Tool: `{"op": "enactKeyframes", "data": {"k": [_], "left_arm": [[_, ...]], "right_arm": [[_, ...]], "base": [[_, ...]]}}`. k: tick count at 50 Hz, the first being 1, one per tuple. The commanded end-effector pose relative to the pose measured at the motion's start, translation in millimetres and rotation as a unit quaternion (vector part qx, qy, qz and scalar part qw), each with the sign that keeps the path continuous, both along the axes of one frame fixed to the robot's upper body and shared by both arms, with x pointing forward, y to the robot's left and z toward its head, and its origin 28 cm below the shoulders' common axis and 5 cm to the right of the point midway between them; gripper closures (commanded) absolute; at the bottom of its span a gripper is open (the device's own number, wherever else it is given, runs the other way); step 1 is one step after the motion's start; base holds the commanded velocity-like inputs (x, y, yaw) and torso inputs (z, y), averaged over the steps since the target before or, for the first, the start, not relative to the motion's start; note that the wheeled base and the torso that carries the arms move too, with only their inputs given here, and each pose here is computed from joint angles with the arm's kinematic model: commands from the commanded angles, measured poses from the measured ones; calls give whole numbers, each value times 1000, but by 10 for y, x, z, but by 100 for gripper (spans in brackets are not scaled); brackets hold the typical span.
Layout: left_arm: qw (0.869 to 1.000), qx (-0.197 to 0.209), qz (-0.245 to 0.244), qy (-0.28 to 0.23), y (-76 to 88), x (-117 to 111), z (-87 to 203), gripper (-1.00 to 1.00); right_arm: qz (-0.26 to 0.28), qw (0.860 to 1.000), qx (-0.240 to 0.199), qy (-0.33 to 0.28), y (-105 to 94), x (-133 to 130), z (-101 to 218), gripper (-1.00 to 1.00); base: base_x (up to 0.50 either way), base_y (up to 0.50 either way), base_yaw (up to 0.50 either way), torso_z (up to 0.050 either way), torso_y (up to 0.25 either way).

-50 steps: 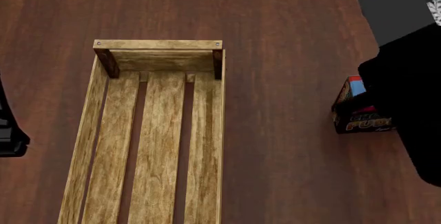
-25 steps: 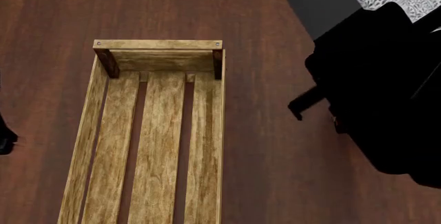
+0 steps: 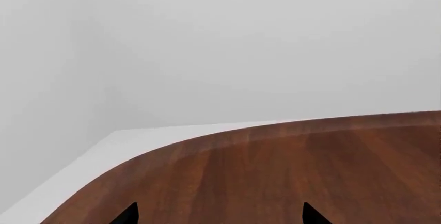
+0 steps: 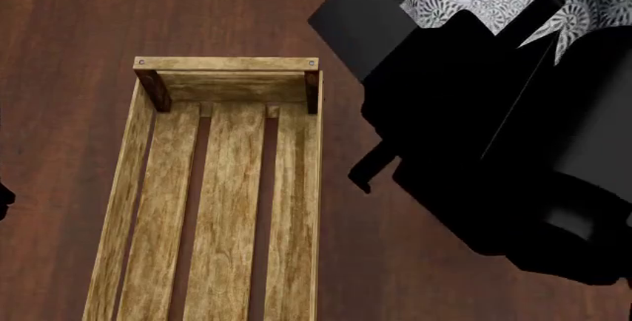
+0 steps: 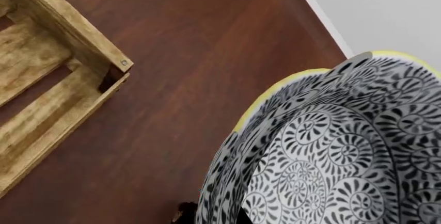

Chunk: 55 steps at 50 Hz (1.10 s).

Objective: Stack the left bowl on the right bowl and place them in the tray.

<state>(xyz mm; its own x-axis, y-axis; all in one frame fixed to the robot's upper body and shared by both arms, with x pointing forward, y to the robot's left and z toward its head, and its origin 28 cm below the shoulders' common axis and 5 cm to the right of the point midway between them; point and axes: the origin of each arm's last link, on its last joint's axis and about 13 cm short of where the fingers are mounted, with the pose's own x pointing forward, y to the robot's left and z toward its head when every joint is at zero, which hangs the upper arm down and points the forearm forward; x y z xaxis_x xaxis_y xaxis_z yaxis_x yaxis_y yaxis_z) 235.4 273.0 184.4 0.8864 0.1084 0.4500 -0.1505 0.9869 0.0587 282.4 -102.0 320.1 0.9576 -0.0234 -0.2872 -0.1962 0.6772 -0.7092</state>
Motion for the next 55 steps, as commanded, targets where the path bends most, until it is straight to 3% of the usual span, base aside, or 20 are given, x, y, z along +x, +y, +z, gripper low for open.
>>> {"op": "enactKeyframes", "data": {"k": [1,22,55], "left_arm": [[1000,-2,-1,-1,9,-5,8,-100],[1000,-1,-2,-1,9,-10,19,-100],[1000,-5,3,-12,67,-42,54,-100]], "right_arm": [[25,999,-22,-24,136,-26,37,100],[90,996,-21,-13,323,-59,13,100],[192,981,-19,-15,837,131,-59,100]], "base": [[0,0,0,0,0],[0,0,0,1,1],[0,0,0,0,1]]}}
